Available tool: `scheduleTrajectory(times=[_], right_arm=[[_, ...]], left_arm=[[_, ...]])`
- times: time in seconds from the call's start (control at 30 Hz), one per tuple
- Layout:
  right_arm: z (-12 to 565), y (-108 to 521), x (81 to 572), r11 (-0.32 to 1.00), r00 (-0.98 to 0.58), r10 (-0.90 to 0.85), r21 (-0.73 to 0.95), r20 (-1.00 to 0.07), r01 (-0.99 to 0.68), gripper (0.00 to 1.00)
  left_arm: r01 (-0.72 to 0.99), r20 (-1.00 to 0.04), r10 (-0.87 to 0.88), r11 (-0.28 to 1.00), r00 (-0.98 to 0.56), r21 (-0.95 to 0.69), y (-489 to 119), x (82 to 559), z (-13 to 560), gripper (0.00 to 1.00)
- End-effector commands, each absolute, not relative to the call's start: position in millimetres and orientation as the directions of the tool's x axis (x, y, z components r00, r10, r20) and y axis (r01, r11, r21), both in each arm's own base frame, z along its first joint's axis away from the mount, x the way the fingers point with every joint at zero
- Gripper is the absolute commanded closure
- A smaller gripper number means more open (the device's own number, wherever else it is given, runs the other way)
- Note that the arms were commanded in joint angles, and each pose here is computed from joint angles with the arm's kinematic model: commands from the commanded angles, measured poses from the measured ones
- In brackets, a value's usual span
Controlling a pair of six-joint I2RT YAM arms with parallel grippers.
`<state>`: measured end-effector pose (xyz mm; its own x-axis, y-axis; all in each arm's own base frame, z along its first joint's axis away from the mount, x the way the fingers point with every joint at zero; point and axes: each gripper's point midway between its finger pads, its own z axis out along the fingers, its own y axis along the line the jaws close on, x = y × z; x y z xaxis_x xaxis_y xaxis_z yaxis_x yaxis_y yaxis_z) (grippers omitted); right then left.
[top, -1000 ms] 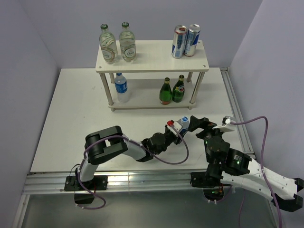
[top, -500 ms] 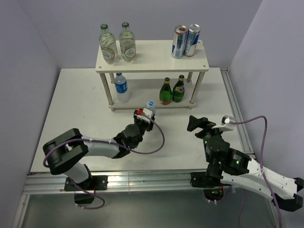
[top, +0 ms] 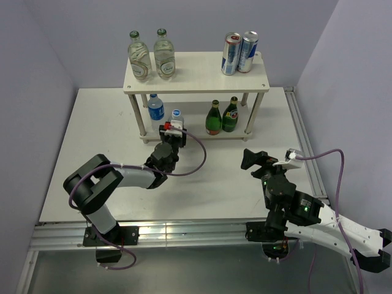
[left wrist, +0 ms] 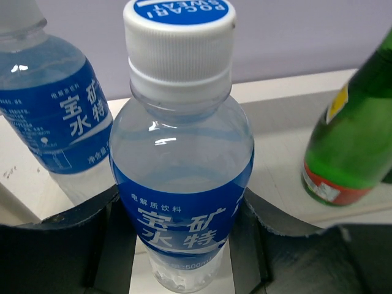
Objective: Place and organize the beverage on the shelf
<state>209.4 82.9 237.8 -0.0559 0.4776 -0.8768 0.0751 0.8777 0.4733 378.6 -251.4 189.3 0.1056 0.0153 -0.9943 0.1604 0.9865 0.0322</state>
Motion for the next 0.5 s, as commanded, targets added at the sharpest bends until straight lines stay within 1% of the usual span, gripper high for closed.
scheduleTrajectory(times=[0.0,0.23,0.47], right_arm=[[237.1,83.6,211.0,0.873,-0.044,0.485,0.480,-0.874,0.085,0.00],[237.4,85.4,211.7,0.874,-0.045,0.484,0.480,-0.874,0.081,0.00],[236.6,86.4,212.0,0.874,-0.046,0.483,0.479,-0.874,0.080,0.00]], left_arm=[[0.165,-0.915,-0.205,0.974,0.348,-0.156,-251.5,387.0,286.1,1.00],[0.141,-0.905,-0.205,0.976,0.374,-0.163,-249.9,397.2,291.9,1.00],[0.094,-0.899,-0.207,0.978,0.386,-0.185,-243.1,413.5,279.1,1.00]])
